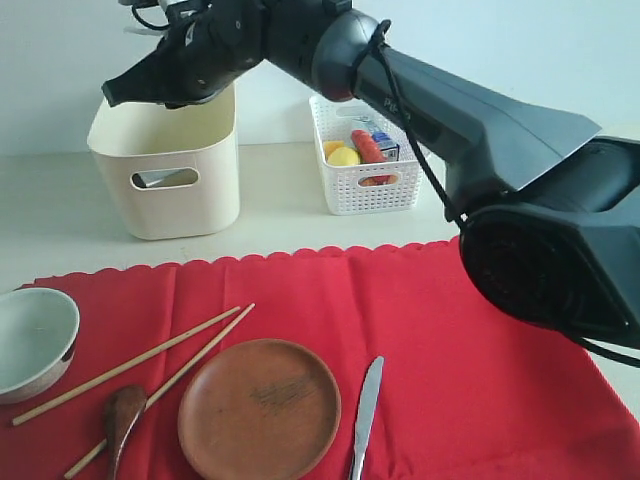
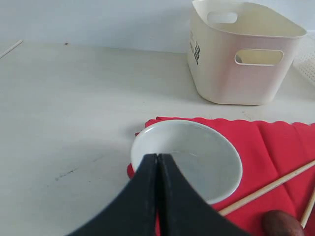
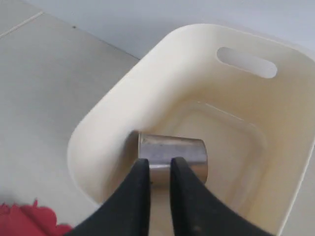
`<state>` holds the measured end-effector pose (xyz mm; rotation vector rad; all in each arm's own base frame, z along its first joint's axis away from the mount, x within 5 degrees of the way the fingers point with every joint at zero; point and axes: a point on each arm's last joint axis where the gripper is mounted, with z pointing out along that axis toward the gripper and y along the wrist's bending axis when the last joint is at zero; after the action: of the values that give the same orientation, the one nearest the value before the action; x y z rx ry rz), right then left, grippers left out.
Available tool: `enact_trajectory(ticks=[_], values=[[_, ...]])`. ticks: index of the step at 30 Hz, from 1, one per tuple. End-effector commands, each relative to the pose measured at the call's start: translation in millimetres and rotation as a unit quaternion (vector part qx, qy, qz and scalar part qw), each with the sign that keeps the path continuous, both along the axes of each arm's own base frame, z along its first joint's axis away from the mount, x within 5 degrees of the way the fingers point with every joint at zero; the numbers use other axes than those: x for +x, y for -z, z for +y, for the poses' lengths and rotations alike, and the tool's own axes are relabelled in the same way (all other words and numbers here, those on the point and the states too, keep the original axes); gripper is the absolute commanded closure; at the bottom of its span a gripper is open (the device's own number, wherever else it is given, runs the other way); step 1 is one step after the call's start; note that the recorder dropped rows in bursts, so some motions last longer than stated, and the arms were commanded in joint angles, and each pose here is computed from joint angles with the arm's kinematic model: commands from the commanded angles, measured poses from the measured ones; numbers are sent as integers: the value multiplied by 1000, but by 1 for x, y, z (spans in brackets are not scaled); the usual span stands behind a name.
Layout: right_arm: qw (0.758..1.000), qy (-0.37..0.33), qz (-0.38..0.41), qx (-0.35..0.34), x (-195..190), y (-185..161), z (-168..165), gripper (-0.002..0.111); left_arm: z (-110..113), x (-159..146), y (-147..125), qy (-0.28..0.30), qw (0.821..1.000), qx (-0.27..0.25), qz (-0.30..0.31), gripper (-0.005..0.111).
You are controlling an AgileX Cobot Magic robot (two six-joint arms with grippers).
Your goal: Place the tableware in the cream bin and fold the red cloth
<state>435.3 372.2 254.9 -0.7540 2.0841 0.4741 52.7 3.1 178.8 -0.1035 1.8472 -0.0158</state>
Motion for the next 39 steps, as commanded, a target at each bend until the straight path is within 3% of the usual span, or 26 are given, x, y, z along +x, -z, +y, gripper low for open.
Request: enact_trajectory(ticks=[1,7,19,39], values=[[999,-26,16,-37,-18,-27,-5,108,0,0,-2,0,1000,2,-5,107],[991,-40,51,-113,-35,-48,-24,108,0,0,-2,0,1000,2,-5,107],[992,-45,39,-108,-83,-80,-59,108,0,0,-2,0,1000,2,-5,107],[993,-27,-115,-7,-292,-110,-245,108,0,0,-2,0,1000,2,-5,107]])
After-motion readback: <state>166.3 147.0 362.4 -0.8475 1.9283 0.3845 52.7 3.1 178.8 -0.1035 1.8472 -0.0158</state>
